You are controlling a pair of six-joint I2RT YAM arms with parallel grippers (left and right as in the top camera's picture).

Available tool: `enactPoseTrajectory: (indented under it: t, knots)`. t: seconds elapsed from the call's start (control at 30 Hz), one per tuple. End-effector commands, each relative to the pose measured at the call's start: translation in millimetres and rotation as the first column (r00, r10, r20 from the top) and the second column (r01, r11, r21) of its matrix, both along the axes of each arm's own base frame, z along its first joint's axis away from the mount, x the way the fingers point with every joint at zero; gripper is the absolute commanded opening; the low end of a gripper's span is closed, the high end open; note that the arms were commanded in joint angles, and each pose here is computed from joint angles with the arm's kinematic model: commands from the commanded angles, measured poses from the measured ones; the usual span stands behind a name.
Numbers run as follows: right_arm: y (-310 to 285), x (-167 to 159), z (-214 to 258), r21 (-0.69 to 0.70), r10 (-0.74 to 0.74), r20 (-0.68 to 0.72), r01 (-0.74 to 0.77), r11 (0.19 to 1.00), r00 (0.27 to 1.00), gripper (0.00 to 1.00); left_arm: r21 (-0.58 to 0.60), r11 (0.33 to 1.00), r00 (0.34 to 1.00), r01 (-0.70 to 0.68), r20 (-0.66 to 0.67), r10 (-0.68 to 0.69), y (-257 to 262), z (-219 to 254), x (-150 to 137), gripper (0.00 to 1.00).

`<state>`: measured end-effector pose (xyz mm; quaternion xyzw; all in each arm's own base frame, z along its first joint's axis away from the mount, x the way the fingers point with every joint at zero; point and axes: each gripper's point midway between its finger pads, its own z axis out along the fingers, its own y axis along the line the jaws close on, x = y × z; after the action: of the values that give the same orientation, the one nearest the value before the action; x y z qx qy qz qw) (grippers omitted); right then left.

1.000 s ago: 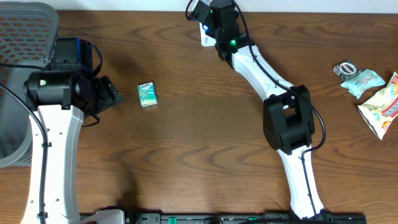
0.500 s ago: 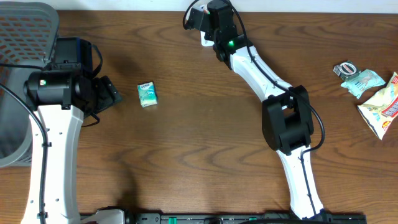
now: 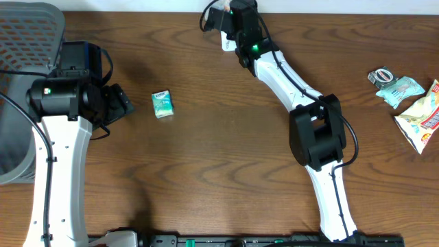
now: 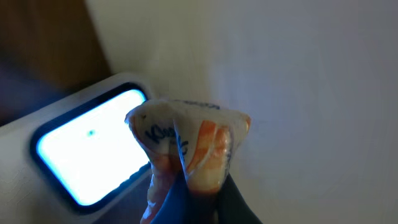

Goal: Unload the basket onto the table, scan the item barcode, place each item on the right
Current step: 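Carry the orange Kleenex pack to the far right and release it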

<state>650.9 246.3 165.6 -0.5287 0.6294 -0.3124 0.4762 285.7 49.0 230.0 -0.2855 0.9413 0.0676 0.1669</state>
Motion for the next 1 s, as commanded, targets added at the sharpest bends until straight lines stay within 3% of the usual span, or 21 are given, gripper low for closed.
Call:
enactPoseTrajectory:
  t: [0.0, 0.17, 0.43, 0.57, 0.77, 0.97]
  knots:
    - [-6, 4, 16, 0.026, -0.088, 0.061, 0.086, 0.996, 0.994, 0.01, 0.006, 1.0, 1.0, -0.016, -0.002, 0.016, 3, 0, 0, 0.98]
    - [-28, 3, 22, 0.034, -0.218, 0.077, 0.216, 0.976, 0.973, 0.01, 0.006, 1.0, 1.0, -0.016, -0.002, 0.016, 3, 0, 0, 0.98]
    - [-74, -23, 39, 0.008, -0.335, -0.06, 0.336, 0.942, 0.94, 0.01, 0.006, 1.0, 1.0, -0.016, -0.002, 0.016, 3, 0, 0, 0.98]
    - [-111, -36, 76, 0.13, -0.422, -0.089, 0.431, 0.893, 0.902, 0.01, 0.006, 1.0, 1.0, -0.016, -0.002, 0.016, 3, 0, 0, 0.98]
    - [-202, -61, 102, 0.265, -0.599, -0.189, 0.628, 0.732, 0.778, 0.01, 0.006, 1.0, 1.0, -0.016, -0.002, 0.016, 3, 0, 0, 0.98]
    - [-306, -92, 67, 0.251, -0.749, -0.358, 0.83, 0.497, 0.557, 0.01, 0.006, 1.0, 1.0, -0.016, -0.002, 0.016, 3, 0, 0, 0.98]
